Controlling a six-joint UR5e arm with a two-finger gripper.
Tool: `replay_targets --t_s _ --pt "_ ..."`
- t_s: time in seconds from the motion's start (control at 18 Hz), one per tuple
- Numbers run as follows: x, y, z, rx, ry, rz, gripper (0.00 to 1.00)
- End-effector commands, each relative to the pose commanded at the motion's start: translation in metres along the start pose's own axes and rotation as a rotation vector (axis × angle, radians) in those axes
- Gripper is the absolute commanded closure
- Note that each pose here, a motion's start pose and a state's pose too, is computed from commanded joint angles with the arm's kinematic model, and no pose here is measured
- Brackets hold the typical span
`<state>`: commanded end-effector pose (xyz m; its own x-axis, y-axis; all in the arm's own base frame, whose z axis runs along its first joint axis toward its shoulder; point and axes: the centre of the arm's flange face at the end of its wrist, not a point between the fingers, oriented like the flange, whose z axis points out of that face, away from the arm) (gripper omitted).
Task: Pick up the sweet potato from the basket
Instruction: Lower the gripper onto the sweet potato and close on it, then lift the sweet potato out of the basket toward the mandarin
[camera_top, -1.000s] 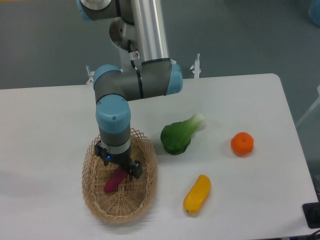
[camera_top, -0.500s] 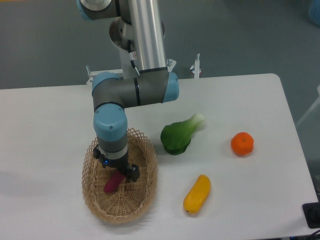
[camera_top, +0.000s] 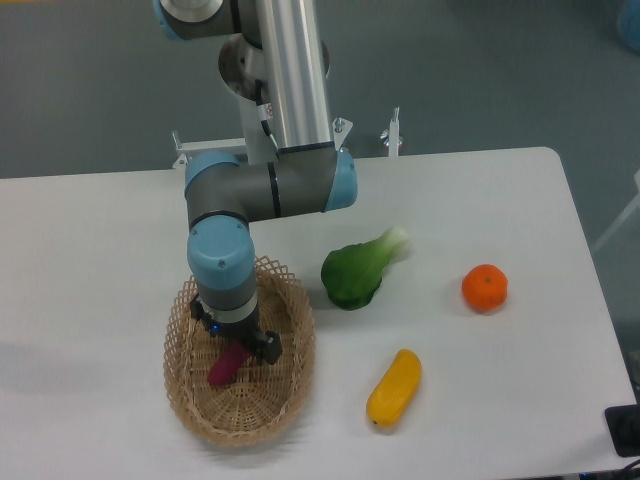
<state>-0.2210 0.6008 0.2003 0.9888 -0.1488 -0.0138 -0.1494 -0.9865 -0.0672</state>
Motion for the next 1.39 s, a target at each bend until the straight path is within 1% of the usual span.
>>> replay_targets --t_s 0.11,0.17,0.39,0.5,0.67,0.83,1.11,1.28,1.39 --pt "0.001 -0.001 -0.001 0.000 -0.002 0.000 0.09" --pt "0.001 -0.001 -0.001 -0.002 -0.004 0.000 0.12" --pt "0.001 -0.001 -0.003 0.000 -0.007 0.002 0.38" --pt "0.001 -0.001 -0.003 0.000 -0.007 0.003 0.47" --pt "0.000 -0.002 -0.005 0.003 -0.010 0.005 0.55" --pt "0.000 -0.002 -0.009 0.007 -0.016 0.008 0.58" --pt "0.001 -0.001 -0.024 0.023 -0.030 0.009 0.60" --pt "-0.004 -0.004 -0.048 0.054 -0.056 0.009 0.60" --pt "-0.023 0.000 -0.073 0.077 -0.081 -0.016 0.60"
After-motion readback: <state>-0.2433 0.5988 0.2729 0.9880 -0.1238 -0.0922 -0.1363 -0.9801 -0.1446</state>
